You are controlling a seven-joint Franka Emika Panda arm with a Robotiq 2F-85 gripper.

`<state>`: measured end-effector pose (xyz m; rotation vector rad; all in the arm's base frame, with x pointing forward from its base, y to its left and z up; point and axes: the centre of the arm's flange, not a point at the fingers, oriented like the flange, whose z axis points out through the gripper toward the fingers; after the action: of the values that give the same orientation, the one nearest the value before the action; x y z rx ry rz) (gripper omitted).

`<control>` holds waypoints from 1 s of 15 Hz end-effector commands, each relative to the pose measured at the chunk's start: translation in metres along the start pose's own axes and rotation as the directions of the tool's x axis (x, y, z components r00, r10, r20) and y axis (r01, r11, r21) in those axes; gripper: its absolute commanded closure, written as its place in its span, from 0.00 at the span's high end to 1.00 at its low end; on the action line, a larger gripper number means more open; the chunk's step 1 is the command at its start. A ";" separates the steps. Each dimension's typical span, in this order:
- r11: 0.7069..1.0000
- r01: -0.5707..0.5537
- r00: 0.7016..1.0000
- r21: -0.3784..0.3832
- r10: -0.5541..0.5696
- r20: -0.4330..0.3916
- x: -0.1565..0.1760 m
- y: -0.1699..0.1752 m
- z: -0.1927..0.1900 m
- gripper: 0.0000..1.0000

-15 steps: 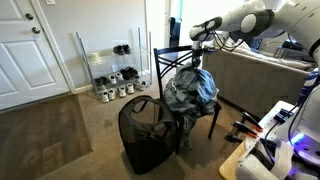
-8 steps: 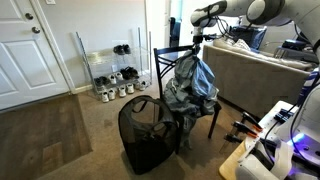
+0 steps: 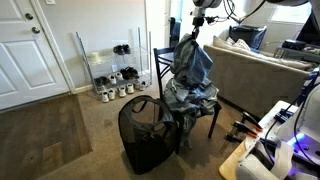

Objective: Put one denim trousers in the laundry basket

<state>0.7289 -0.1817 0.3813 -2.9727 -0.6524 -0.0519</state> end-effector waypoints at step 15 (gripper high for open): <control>0.858 0.510 0.841 0.069 -0.513 0.171 0.122 -0.228 0.036 0.02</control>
<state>0.7358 0.0498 0.3659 -2.7435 -1.3056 0.1097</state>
